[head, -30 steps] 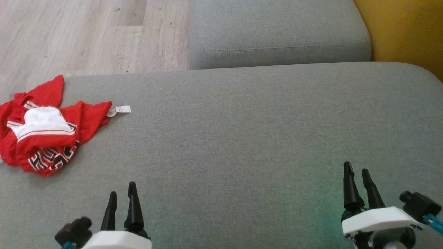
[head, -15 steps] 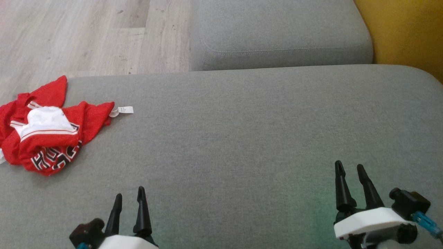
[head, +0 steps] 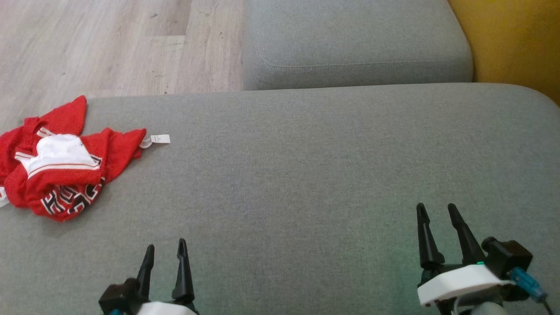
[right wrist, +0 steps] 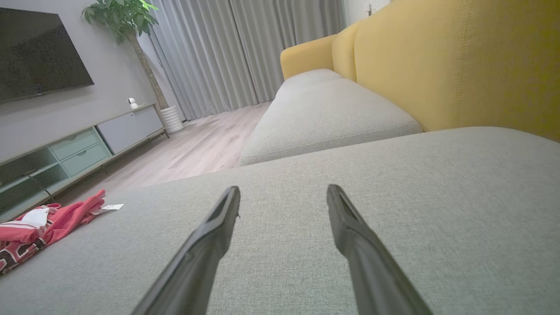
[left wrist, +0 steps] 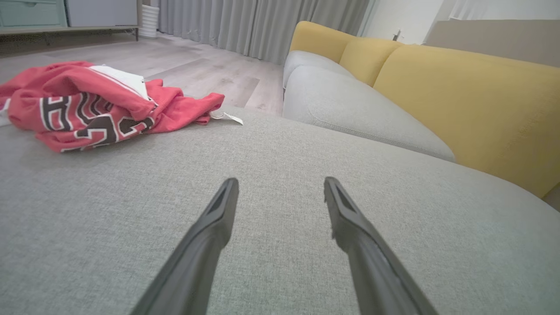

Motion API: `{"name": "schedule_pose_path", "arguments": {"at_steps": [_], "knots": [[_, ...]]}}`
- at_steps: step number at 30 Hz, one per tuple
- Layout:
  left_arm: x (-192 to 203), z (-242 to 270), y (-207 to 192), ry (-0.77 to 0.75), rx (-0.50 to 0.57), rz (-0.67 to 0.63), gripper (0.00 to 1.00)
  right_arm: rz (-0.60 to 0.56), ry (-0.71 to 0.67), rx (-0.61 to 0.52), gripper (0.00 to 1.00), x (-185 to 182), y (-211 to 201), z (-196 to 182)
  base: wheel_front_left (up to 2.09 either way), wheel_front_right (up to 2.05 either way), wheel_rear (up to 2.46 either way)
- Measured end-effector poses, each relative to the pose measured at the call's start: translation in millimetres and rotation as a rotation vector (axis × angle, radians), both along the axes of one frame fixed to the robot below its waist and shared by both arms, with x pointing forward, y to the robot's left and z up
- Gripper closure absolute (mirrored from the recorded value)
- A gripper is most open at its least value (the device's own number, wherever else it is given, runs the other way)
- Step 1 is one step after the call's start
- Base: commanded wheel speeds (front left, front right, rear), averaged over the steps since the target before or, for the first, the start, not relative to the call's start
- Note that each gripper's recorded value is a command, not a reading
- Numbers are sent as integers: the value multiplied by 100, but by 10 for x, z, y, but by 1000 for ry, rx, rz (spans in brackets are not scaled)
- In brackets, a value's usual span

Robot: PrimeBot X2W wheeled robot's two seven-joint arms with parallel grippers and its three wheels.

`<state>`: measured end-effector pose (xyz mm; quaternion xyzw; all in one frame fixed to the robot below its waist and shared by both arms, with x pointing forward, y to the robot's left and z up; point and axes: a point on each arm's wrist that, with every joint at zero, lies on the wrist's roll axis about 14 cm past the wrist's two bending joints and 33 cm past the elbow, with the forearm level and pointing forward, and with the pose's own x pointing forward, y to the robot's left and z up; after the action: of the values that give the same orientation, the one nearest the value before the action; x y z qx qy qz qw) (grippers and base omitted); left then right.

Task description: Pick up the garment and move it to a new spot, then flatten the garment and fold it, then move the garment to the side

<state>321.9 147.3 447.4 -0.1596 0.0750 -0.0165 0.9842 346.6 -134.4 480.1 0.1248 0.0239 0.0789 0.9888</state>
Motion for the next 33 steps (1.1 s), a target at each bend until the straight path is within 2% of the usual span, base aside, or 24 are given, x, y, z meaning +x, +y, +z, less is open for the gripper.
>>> {"name": "schedule_pose_path", "arguments": {"at_steps": [21,33], "knots": [[-40,-9,-47,-34,155,-40,0,75,-86,-187,0,-13,155,79,0,0,0],[-26,28,-41,-45,154,-33,0,72,-74,-190,0,-23,138,44,0,0,0]]}}
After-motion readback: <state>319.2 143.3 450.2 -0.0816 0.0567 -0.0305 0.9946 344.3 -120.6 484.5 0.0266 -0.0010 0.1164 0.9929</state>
